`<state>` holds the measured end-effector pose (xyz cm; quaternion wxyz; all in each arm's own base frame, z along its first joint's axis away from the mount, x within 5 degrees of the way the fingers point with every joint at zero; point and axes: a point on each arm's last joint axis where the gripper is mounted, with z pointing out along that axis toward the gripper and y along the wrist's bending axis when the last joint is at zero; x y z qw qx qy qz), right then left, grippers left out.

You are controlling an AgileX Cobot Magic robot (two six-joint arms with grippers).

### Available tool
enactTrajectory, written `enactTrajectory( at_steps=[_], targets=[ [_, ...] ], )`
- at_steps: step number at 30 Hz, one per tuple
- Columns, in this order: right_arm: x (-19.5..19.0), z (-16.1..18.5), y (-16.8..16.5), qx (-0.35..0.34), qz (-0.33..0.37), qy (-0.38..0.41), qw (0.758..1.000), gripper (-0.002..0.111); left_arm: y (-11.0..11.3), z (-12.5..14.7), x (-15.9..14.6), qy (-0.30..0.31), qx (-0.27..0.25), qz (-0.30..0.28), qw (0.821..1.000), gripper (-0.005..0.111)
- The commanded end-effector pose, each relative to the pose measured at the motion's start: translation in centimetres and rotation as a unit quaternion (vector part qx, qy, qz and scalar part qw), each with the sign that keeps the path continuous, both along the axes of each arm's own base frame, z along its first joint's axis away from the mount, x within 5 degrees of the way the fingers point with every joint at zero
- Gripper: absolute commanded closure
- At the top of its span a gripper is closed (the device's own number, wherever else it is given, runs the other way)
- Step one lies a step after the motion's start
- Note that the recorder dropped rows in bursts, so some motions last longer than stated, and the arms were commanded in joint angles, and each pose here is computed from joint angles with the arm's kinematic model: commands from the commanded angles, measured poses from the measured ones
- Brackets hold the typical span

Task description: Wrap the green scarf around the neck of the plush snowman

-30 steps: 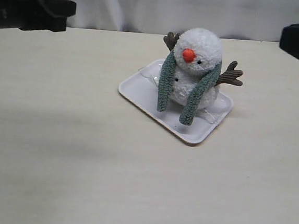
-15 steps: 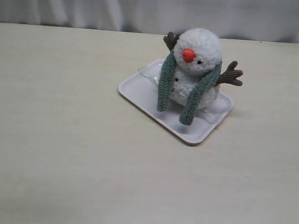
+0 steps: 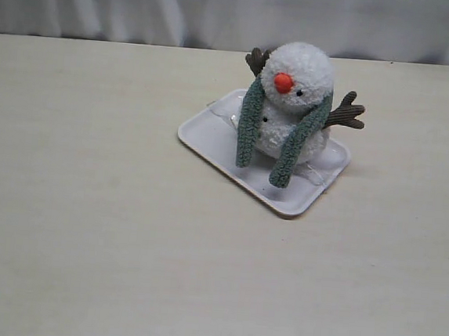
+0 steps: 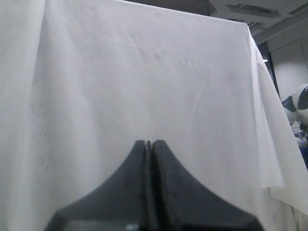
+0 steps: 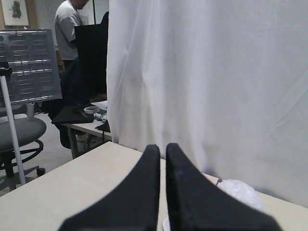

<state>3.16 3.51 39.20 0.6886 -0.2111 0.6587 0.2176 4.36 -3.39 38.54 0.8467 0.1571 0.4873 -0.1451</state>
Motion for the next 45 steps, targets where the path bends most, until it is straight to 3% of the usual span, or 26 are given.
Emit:
enactTrajectory(
  at_steps=[1,38,43,45],
  targets=[
    [-0.3,0.0,-0.1,0.002,0.000,-0.004,1.000,0.104,0.1,0.0,-0.6,-0.009,-0.005,-0.001,1.000,0.107],
    [-0.3,0.0,-0.1,0.002,0.000,-0.004,1.000,0.104,0.1,0.0,-0.7,-0.011,-0.005,-0.003,1.000,0.107],
    [-0.3,0.0,-0.1,0.002,0.000,-0.004,1.000,0.104,1.7,-1.2,-0.6,0.016,-0.151,0.010,0.988,0.107],
    [-0.3,0.0,-0.1,0.002,0.000,-0.004,1.000,0.104,2.3,-2.9,-0.5,0.036,-0.157,0.047,0.986,0.107]
  ],
)
